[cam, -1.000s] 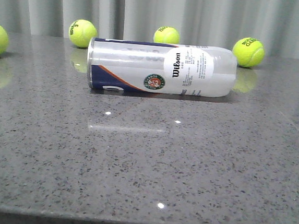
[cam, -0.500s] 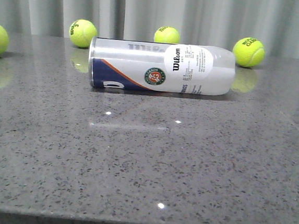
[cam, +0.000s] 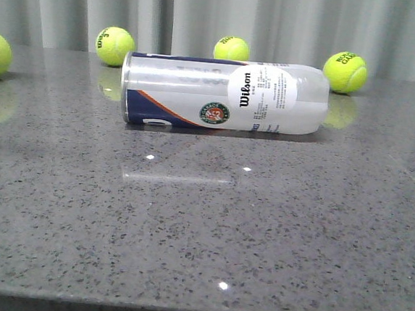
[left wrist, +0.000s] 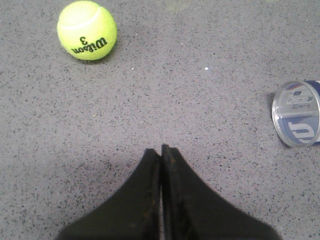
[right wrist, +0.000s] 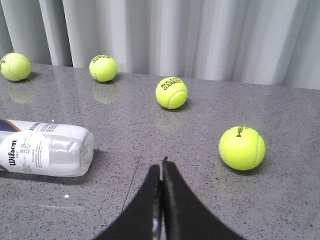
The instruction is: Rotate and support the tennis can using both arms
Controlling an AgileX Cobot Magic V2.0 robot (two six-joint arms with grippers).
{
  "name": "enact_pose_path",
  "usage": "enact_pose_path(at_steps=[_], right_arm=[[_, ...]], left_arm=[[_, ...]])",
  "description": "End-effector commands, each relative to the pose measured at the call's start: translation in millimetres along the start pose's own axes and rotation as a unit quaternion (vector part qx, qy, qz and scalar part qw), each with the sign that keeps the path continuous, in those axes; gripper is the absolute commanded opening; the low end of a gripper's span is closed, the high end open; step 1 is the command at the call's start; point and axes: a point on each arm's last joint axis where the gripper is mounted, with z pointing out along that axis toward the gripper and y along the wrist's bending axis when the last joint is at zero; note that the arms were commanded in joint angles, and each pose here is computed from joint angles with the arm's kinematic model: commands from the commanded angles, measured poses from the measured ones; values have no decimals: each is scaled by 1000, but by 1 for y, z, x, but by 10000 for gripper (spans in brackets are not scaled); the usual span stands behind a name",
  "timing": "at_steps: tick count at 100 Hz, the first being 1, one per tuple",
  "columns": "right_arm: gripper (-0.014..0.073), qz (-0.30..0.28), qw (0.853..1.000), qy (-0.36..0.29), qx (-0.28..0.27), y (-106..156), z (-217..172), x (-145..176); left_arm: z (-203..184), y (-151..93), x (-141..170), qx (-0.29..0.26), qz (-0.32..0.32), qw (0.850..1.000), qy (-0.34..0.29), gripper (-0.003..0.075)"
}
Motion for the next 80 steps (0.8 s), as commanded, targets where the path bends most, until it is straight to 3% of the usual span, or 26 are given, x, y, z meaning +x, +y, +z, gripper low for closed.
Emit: enact_pose_path(at_steps=[1, 11, 28, 35, 41, 57, 80], right_arm=[[-68, -2, 999, -53, 5, -1, -3, -16], [-68, -2, 999, -53, 5, -1, -3, -16], [-68, -2, 999, -53, 5, -1, -3, -16], [-68, -2, 999, -53, 5, -1, -3, -16], [-68, -2, 999, -53, 5, -1, -3, -16], [-68, -2, 999, -53, 5, -1, -3, -16], [-68, -2, 999, -53, 5, -1, -3, -16]], left_arm=[[-11, -4, -14, 11, 5, 999, -49, 17], [-11, -5, -14, 15, 8, 999, -49, 150], [-11, -5, -14, 15, 8, 999, -51, 553], [-11, -5, -14, 17, 5, 998, -53, 669], [-11, -6, -14, 24, -2, 999, -49, 698], [-11, -14, -14, 65, -40, 996, -49, 654], [-15, -33, -18, 178, -44, 981, -62, 650]])
